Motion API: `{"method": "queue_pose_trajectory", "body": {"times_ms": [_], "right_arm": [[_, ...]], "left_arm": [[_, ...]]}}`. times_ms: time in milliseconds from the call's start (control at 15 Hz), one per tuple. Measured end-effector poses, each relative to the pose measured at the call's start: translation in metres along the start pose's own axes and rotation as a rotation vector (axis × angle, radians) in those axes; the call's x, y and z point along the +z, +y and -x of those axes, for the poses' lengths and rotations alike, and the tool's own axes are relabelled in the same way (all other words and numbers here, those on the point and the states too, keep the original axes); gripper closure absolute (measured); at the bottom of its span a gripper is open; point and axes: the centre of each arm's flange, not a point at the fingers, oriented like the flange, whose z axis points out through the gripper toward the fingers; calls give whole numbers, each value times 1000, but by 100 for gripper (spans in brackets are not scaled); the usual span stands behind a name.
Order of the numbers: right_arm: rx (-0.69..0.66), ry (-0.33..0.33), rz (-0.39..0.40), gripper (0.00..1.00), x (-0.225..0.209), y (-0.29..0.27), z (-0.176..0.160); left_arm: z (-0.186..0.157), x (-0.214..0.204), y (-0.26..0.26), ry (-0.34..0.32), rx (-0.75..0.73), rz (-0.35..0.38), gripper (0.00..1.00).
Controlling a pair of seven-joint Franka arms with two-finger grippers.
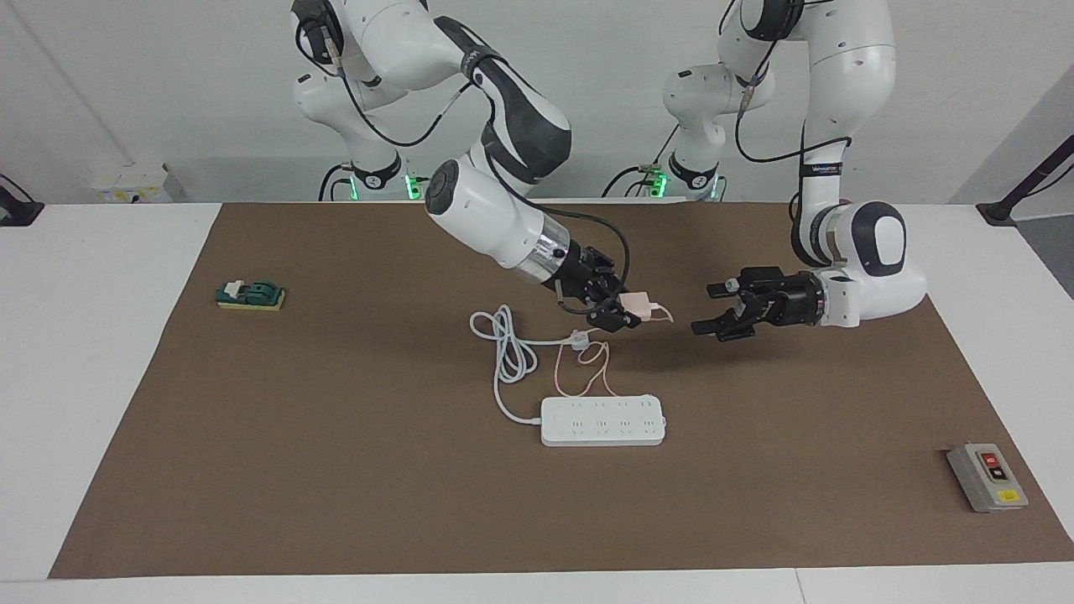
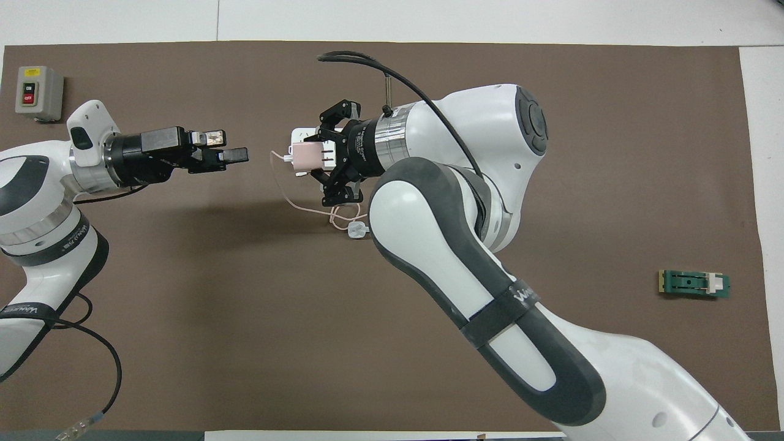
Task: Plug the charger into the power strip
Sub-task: 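Grasp the charger with the left gripper from the right gripper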
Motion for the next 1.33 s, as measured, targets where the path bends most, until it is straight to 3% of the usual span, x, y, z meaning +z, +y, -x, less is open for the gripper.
{"method": "queue_pose_trajectory", "body": {"times_ms": [399,864,1329], "right_arm": [[24,-8,-6,48,7,-3,5],[33,-6,-12,48,6,-8,1],[38,-5,-6,48,5,-8,0]], "left_arm": [[9,41,-10,-52,8,-5,0],[11,44,-11,-56,2,4,0],[14,73,-9,-52,-2,28,0]]}}
